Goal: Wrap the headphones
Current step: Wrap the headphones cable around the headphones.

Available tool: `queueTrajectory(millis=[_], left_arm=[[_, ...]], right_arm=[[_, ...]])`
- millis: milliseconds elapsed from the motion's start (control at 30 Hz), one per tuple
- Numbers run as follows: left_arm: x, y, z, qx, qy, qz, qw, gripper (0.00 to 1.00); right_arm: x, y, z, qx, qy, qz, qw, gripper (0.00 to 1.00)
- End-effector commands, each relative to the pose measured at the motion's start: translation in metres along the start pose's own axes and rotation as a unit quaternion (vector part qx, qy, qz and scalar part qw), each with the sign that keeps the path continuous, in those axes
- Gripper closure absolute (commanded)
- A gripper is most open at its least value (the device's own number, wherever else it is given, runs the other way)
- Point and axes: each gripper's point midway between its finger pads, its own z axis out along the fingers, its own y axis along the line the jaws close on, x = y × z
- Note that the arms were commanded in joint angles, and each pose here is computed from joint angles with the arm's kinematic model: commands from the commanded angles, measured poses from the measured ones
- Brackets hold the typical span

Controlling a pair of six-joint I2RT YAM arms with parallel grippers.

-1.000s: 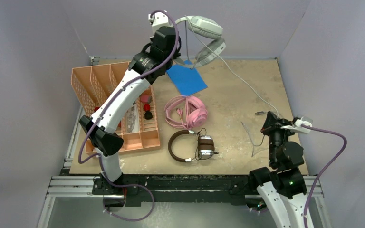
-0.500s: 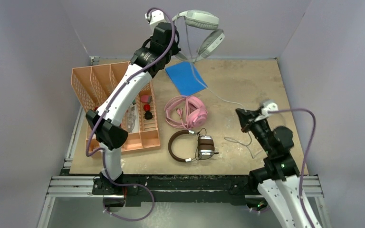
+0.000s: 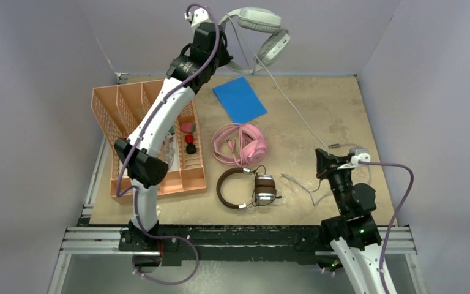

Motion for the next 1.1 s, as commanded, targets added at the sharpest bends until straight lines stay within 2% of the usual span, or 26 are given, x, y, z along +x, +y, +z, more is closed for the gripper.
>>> queueTrajectory(millis=[0, 100, 300, 467, 567, 767, 900, 1067], left_arm=[[-0.064, -0.016, -0.032, 0.053, -0.064, -0.054, 0.995, 1.00], [-0.058, -0.013, -0.030, 0.049, -0.053, -0.042, 0.996, 1.00], [-0.014, 0.014, -0.020, 0.017, 0.009, 0.048, 0.999, 1.00], [0.032, 0.057, -0.018, -0.041, 0.059, 0.127, 0.989, 1.00], [0.041, 0.065, -0.022, -0.044, 0.059, 0.137, 0.988, 1.00], [0.059, 0.082, -0.019, -0.072, 0.076, 0.168, 0.980, 1.00], [0.077, 0.090, -0.013, -0.074, 0.091, 0.171, 0.978, 1.00], [0.109, 0.101, -0.008, -0.069, 0.123, 0.171, 0.975, 1.00]], right_arm=[[-0.009, -0.032, -0.006, 0.099, -0.007, 0.020, 0.995, 1.00], [-0.013, -0.036, -0.005, 0.121, 0.007, 0.028, 0.992, 1.00], [-0.066, -0.021, 0.005, 0.106, -0.039, 0.039, 0.993, 1.00], [-0.098, -0.013, 0.029, 0.112, -0.004, 0.015, 0.994, 1.00], [-0.116, -0.009, 0.041, 0.115, 0.003, 0.008, 0.993, 1.00], [-0.173, -0.009, 0.047, 0.148, -0.023, 0.001, 0.989, 1.00], [-0.216, 0.001, 0.041, 0.136, -0.063, -0.003, 0.989, 1.00], [-0.253, 0.014, 0.042, 0.118, -0.081, -0.015, 0.990, 1.00]])
